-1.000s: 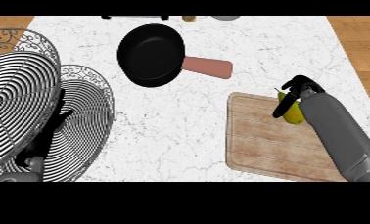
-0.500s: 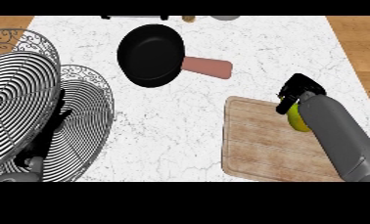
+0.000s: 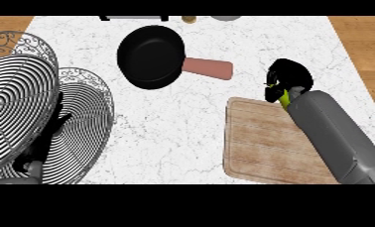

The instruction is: Pick the pear from the cutting board and place it in the pot

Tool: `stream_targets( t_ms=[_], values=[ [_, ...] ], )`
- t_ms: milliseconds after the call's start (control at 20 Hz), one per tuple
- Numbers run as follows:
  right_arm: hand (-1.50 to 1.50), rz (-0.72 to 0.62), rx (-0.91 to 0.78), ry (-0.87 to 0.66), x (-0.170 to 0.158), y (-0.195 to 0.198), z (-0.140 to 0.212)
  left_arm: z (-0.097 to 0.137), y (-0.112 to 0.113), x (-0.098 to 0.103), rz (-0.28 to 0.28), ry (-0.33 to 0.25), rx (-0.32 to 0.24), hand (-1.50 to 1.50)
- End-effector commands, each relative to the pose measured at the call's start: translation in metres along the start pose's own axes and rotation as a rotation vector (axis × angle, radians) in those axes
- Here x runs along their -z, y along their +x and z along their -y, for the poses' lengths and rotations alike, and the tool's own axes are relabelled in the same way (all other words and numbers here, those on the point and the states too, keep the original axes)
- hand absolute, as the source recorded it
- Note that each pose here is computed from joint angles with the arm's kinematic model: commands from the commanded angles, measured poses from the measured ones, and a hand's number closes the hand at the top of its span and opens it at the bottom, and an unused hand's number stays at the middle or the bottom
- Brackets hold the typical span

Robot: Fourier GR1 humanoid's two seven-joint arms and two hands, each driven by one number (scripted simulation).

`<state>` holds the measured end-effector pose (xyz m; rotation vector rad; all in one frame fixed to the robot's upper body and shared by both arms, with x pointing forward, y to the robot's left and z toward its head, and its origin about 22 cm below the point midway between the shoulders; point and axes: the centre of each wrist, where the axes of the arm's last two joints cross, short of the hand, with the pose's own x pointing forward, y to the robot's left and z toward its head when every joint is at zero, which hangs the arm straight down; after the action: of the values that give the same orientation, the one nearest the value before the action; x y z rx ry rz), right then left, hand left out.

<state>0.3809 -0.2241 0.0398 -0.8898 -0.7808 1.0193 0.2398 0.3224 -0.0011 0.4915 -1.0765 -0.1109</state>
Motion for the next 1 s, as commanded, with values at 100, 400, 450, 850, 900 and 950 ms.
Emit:
stream_targets(
  t_ms=[100,400,450,850,900,950],
  values=[
    [1.50,0.148,-0.108,-0.245,-0.035,0.008,0.016,-0.029,0.028,0.004,0.054,0.057,-0.001,0.00],
    [1.50,0.261,0.060,-0.502,-0.083,0.033,0.055,-0.022,0.024,0.007,0.058,0.066,-0.019,0.00],
    [1.50,0.293,0.114,-0.569,-0.094,0.045,0.068,-0.009,0.011,0.002,0.054,0.059,-0.014,0.00],
    [1.50,0.572,0.316,-0.849,-0.177,0.076,0.114,-0.021,0.015,0.015,0.057,0.051,-0.009,0.00],
    [1.50,0.563,0.300,-0.855,-0.189,0.083,0.132,-0.017,0.022,0.015,0.060,0.050,-0.018,0.00],
    [1.50,0.566,0.306,-0.862,-0.200,0.085,0.125,-0.012,0.029,0.006,0.071,0.041,-0.018,0.00]
  ],
)
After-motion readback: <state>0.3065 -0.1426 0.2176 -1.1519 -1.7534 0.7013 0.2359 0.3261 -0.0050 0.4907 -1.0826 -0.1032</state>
